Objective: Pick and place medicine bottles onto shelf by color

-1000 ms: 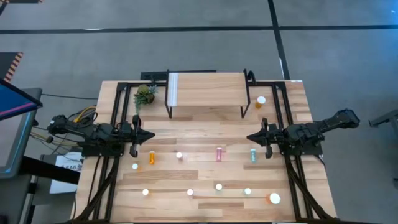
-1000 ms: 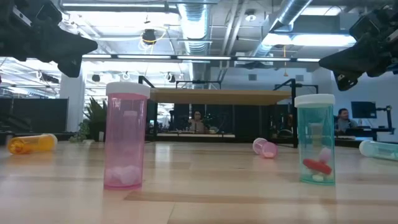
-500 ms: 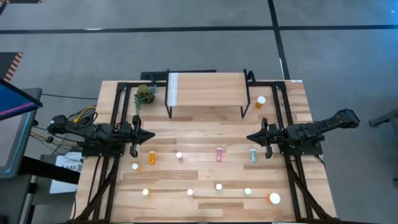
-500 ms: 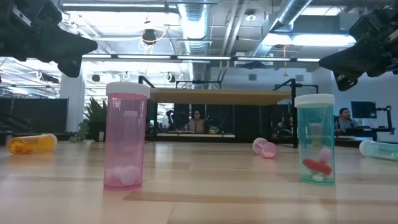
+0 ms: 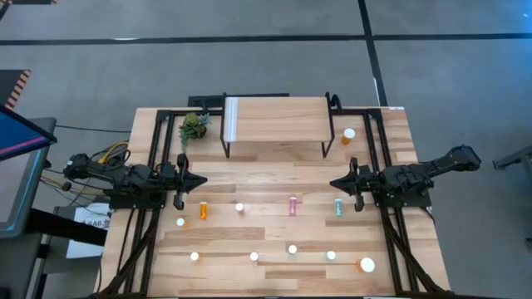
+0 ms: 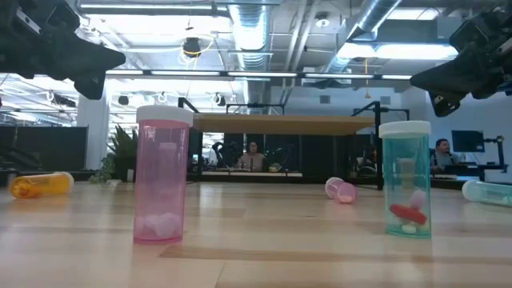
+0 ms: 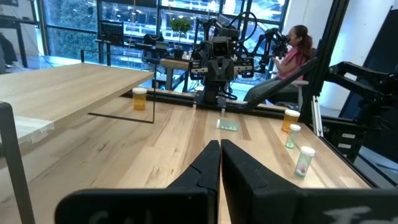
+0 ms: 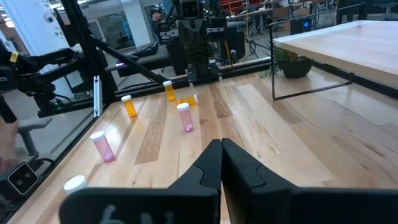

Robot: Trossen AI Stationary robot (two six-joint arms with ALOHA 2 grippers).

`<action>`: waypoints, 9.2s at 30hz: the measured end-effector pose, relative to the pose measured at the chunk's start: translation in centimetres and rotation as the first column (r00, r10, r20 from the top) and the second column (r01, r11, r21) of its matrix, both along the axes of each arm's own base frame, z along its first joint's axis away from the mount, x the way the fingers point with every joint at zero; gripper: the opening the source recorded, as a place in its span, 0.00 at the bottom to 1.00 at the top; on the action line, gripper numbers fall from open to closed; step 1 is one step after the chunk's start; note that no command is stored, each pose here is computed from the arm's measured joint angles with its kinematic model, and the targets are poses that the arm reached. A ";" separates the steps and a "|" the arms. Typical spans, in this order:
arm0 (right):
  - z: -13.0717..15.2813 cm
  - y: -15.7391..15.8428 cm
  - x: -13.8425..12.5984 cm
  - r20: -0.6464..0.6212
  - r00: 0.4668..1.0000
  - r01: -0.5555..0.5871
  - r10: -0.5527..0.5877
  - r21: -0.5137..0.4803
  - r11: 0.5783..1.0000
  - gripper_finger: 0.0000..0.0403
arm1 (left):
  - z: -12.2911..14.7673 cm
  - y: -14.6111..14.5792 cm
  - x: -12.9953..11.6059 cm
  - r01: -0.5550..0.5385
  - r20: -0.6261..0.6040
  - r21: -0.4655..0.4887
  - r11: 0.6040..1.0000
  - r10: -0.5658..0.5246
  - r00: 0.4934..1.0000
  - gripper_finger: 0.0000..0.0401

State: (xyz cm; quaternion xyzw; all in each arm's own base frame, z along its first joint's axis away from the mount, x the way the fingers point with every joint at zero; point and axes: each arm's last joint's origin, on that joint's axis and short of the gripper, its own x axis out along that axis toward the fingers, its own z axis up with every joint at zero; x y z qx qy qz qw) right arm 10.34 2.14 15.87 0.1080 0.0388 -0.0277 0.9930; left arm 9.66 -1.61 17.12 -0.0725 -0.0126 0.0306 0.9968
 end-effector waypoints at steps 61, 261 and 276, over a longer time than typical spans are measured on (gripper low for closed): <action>4.5 -0.8 -0.3 0.302 0.951 0.132 -0.075 -0.174 0.976 0.06 | 0.0 0.0 0.0 0.000 0.000 0.000 1.000 0.000 1.000 0.00; 15.1 -23.7 16.0 -0.704 0.366 0.693 -0.609 -0.230 0.683 0.56 | 0.0 0.0 0.0 0.000 0.000 0.000 1.000 0.000 1.000 0.00; 15.1 -23.7 16.0 -0.710 0.381 0.690 -0.593 -0.208 0.693 0.59 | 0.0 0.0 0.0 0.000 0.001 0.000 1.000 0.000 1.000 0.00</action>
